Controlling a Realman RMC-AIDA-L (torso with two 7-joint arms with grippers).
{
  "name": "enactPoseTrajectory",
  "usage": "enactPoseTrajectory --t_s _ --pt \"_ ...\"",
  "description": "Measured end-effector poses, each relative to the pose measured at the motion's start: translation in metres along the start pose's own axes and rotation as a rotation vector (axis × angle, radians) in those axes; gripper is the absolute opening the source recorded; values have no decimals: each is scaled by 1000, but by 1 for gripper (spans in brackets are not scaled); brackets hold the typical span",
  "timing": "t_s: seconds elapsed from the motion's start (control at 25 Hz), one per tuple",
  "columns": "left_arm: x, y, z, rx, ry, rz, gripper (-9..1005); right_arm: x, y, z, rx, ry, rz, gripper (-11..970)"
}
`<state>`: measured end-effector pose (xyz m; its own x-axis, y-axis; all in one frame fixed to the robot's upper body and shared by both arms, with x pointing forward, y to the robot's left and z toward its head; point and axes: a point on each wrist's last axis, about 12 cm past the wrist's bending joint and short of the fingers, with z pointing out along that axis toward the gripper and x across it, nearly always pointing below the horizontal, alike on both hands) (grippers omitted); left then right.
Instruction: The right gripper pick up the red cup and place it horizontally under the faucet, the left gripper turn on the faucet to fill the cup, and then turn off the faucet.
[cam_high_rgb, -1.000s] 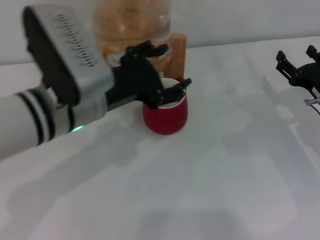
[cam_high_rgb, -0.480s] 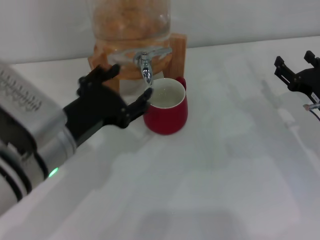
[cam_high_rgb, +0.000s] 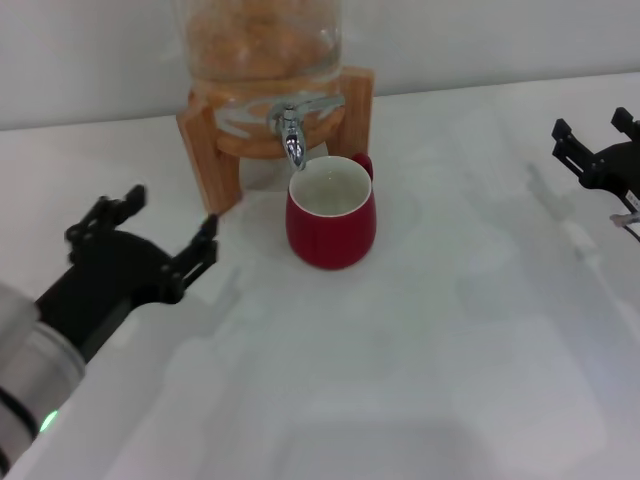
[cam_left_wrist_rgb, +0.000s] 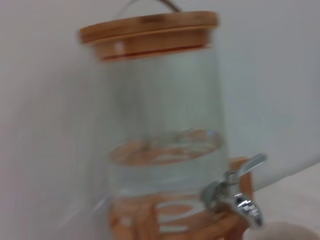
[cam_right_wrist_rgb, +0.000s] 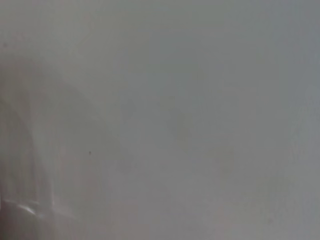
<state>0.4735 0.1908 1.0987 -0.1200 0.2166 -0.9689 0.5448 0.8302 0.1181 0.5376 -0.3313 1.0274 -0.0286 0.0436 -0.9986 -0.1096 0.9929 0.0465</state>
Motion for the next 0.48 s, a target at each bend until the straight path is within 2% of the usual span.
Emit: enactPoseTrajectory --t_s 0.28,0.4,0.48 --pt "9 11 -15 -94 -30 -23 813 0 0 0 4 0 2 829" --pt "15 26 -26 -143 -92 -91 813 0 -1 0 8 1 3 829" --pt "24 45 -43 -208 -200 -195 813 0 -1 0 10 0 4 829"
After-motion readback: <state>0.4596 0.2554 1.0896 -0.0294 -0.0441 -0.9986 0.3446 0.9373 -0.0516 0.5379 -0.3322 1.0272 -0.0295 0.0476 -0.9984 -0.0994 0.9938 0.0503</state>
